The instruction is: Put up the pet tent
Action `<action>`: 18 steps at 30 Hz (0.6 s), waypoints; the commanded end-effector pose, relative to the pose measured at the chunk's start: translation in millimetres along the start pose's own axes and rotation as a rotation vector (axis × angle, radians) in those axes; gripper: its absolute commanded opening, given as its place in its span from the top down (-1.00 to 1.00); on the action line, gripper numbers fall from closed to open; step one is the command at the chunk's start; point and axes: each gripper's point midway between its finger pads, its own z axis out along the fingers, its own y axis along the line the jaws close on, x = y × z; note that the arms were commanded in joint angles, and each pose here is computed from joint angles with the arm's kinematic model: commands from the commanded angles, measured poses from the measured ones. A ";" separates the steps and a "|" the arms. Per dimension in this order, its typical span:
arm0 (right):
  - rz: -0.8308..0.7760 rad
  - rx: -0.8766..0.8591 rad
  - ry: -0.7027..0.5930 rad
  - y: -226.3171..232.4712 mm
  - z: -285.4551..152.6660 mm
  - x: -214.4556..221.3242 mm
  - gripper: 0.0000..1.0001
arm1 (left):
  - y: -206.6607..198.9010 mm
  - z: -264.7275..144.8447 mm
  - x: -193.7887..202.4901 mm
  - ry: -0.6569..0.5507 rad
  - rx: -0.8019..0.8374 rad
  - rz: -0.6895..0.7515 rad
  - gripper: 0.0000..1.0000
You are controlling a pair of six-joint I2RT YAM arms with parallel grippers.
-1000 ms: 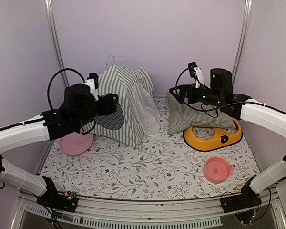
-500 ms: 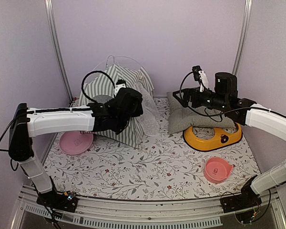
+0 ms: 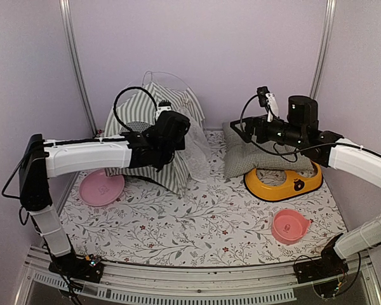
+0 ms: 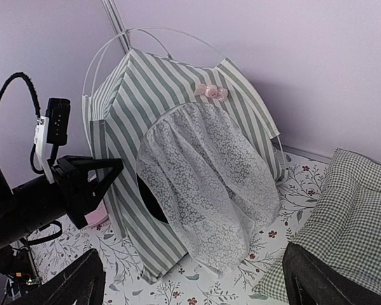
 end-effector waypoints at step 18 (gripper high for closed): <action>-0.007 0.017 -0.063 3.9 -9.3 -33.5 -0.98 | 69.8 -25.2 -77.3 -0.057 0.456 0.098 1.00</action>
